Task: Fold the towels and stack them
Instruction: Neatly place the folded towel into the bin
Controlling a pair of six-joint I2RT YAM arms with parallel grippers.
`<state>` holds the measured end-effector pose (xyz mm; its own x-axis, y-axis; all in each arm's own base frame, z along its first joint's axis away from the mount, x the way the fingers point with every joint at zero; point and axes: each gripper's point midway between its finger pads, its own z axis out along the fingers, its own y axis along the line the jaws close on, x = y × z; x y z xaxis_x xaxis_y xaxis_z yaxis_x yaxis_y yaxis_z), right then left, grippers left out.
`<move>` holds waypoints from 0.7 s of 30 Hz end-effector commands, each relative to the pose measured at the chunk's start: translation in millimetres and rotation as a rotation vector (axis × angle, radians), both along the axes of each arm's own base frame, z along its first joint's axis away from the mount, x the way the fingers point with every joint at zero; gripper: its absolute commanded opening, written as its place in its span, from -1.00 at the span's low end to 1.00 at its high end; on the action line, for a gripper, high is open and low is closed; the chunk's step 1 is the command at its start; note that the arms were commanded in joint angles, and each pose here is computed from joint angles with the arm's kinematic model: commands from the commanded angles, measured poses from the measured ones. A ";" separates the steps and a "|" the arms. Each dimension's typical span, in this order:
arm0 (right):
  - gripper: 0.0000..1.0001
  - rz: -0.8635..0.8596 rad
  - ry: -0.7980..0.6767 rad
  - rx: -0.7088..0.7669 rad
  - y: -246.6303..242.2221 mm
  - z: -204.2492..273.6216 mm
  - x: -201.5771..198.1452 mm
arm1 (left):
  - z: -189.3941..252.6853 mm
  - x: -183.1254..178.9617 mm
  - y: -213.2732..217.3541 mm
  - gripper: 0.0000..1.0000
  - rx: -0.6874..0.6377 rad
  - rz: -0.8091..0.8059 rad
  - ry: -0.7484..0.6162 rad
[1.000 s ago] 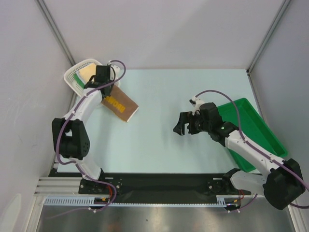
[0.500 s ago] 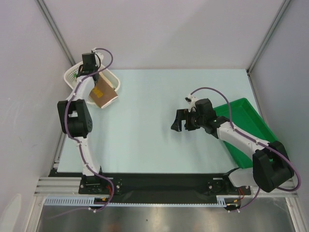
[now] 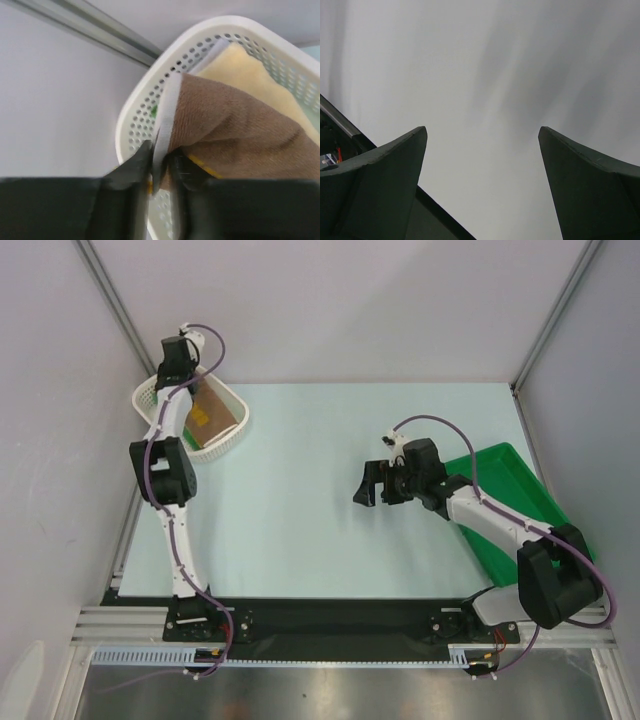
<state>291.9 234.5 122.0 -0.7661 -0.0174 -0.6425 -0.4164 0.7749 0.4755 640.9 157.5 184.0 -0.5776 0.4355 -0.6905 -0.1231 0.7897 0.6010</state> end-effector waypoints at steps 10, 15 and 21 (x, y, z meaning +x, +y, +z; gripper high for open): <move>0.99 -0.016 -0.020 -0.002 4.0 6.1 13.2 | 72.2 8.6 -11.0 0.67 -0.082 0.107 -0.251; 1.00 -0.015 -0.033 -0.003 7.1 15.3 6.6 | 88.5 -6.9 -75.7 0.73 -0.224 0.040 -0.234; 0.99 -0.089 -0.078 -0.008 -5.1 55.1 4.9 | 120.3 -72.9 -203.1 1.00 -0.431 -0.193 -0.162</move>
<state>287.4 233.3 122.6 -0.7849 -0.0234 -0.6192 -0.3769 0.8113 0.4470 611.8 30.7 229.1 -0.5038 0.2675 -0.8213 -0.1229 0.9190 0.3747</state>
